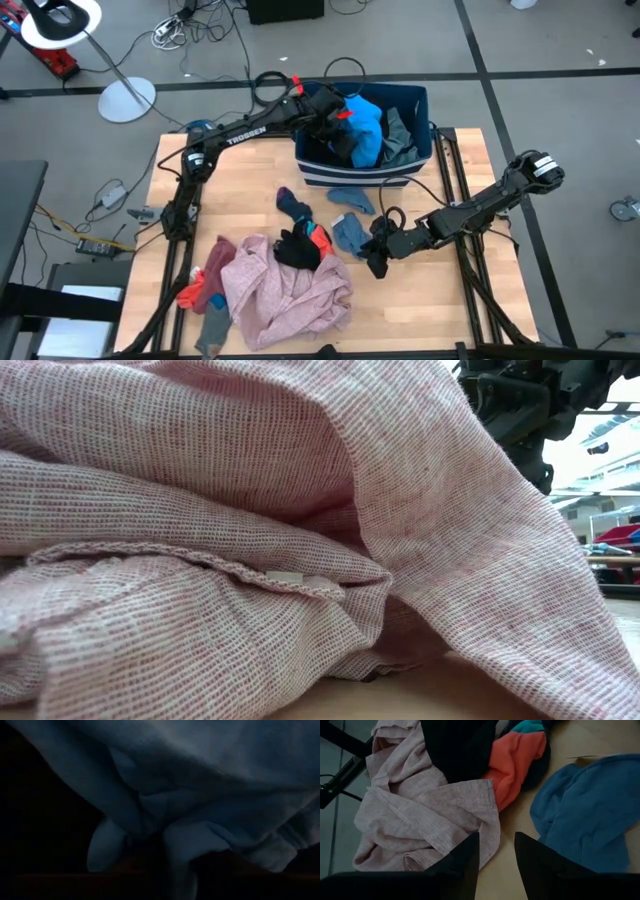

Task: Sort clothes
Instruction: Put the blue boxer into the blue bin, then put the bottom blue socks into the blue bin

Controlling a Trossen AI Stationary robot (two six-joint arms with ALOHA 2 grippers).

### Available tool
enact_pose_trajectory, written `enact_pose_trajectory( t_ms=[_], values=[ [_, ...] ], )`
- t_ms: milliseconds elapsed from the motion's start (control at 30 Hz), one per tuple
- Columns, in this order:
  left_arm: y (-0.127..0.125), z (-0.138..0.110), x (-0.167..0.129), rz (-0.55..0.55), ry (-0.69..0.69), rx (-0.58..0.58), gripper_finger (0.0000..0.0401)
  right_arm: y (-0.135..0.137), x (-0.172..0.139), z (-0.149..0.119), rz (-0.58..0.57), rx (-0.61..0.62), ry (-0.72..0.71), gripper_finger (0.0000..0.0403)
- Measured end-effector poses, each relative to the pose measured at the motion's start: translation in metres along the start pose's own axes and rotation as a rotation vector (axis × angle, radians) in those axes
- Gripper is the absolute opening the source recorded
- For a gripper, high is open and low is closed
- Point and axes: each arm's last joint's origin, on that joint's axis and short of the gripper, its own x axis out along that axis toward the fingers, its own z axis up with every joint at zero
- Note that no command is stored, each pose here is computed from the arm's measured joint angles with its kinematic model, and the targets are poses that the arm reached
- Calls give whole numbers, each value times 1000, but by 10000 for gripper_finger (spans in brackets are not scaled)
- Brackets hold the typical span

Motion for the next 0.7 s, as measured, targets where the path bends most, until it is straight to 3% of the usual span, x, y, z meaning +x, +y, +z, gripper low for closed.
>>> enact_pose_trajectory(
  t_ms=[100, 267, 400, 533, 700],
  values=[
    [0, -1, 0, 3, 7, -22, 142, 0, 0, 0, 0, 0, 0, 126],
    [2, 1, -7, -15, 39, -218, 147, 0, 0, 0, 0, 0, 1, 126],
    [-7, 11, -29, -90, -10, -125, 147, 0, 0, 0, 0, 0, 1, 126],
    [-25, 23, -71, -143, -108, -48, 147, 0, 0, 0, 0, 0, 2, 126],
    [-44, 17, -106, -191, -157, 35, 147, 0, 0, 0, 2, -1, 2, 126]
  ],
)
